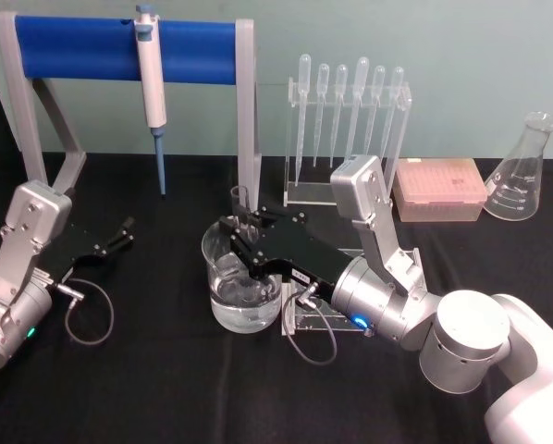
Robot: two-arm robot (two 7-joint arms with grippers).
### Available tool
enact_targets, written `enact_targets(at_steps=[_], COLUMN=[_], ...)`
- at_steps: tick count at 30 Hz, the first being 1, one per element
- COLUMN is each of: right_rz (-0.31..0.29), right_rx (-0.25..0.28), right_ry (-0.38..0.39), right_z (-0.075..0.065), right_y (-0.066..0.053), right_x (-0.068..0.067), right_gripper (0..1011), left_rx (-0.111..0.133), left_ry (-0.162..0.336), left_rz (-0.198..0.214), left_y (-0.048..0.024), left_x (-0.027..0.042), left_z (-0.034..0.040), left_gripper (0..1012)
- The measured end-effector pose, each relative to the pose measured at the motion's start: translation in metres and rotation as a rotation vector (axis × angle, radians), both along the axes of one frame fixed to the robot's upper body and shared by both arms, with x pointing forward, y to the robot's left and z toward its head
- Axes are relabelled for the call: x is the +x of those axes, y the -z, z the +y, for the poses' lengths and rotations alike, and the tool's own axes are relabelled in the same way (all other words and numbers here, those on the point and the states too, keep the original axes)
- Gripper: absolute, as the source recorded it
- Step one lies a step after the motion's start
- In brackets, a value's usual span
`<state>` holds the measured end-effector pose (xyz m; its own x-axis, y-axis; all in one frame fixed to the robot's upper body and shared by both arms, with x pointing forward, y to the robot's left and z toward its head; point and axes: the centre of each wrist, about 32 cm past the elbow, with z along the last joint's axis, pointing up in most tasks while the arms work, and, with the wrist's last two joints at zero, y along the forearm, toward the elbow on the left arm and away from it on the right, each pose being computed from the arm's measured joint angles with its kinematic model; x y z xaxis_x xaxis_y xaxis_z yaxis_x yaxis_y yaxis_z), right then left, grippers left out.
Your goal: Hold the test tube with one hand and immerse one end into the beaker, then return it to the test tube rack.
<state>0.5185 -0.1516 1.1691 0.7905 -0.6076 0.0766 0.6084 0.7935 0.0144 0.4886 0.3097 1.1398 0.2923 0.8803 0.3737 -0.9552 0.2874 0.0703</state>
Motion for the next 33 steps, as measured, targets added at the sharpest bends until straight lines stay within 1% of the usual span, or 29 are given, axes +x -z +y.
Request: enact_targets(at_steps=[33], right_rz=[0.0], right_rx=[0.0], right_ry=[0.0], right_z=[0.0], right_y=[0.0], right_x=[0.0], right_gripper=[226], left_rx=[0.0], left_ry=[0.0], left_rz=[0.0], left_y=[0.0], left_x=[0.0], left_z=[0.0], left_gripper=[1000])
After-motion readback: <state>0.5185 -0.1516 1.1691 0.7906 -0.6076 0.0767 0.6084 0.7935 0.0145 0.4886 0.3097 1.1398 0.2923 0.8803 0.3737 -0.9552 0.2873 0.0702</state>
